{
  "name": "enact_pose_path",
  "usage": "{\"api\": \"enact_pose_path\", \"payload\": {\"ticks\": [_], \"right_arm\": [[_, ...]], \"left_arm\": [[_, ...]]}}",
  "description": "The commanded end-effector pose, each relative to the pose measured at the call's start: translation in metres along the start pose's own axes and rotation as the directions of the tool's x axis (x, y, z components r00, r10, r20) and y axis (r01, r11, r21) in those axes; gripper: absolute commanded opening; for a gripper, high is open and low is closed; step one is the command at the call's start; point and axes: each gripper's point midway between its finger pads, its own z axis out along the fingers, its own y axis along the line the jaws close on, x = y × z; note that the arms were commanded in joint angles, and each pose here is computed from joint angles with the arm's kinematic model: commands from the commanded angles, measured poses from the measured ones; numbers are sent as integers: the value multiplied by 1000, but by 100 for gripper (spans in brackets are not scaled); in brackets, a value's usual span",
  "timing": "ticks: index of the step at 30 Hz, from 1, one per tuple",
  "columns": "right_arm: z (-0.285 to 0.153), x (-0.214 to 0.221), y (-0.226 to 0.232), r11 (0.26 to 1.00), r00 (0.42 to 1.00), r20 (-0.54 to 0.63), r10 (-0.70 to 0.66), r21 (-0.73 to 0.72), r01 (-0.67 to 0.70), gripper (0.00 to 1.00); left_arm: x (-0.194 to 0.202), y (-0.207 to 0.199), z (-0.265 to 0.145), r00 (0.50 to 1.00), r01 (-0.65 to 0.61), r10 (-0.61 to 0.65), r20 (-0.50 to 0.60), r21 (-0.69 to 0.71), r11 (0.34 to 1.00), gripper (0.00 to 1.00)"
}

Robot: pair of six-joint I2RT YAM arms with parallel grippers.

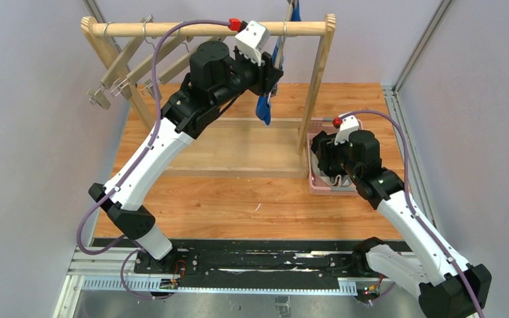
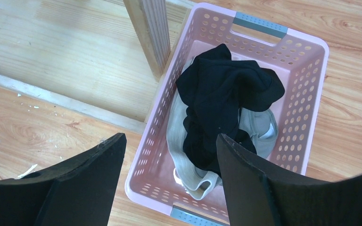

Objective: Remove the underwear clipped to the hanger

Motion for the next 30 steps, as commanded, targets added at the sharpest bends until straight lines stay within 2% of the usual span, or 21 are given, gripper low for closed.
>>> {"api": "enact_pose_path", "payload": {"ticks": [1, 9, 18, 20, 22, 24, 30], "right_arm": [[3, 1, 10, 999, 1000, 8, -21, -32, 21, 72], [4, 2, 16, 998, 999, 13, -30, -56, 30, 72], [3, 5, 20, 997, 999, 12, -43, -68, 44, 72], [2, 4, 19, 997, 999, 14, -45, -63, 46, 72], [3, 4, 18, 997, 999, 15, -48, -60, 49, 72], [3, 4, 18, 997, 999, 17, -50, -56, 51, 72], [2, 3, 17, 997, 998, 23, -51, -53, 52, 73]], "left_arm": [[-14, 8, -9, 998, -32, 34, 52, -55, 998, 38], [-12, 8, -6, 998, -36, 38, 49, -56, 998, 26], [-10, 5, 2, 998, -27, 29, 56, -36, 999, 29], [-10, 4, 3, 998, -27, 29, 55, -33, 999, 22], [-9, 3, 4, 998, -29, 30, 51, -28, 999, 9], [-9, 3, 5, 998, -29, 30, 47, -24, 999, 1], [-8, 0, 8, 999, -20, 20, 45, -12, 1000, 0]]}}
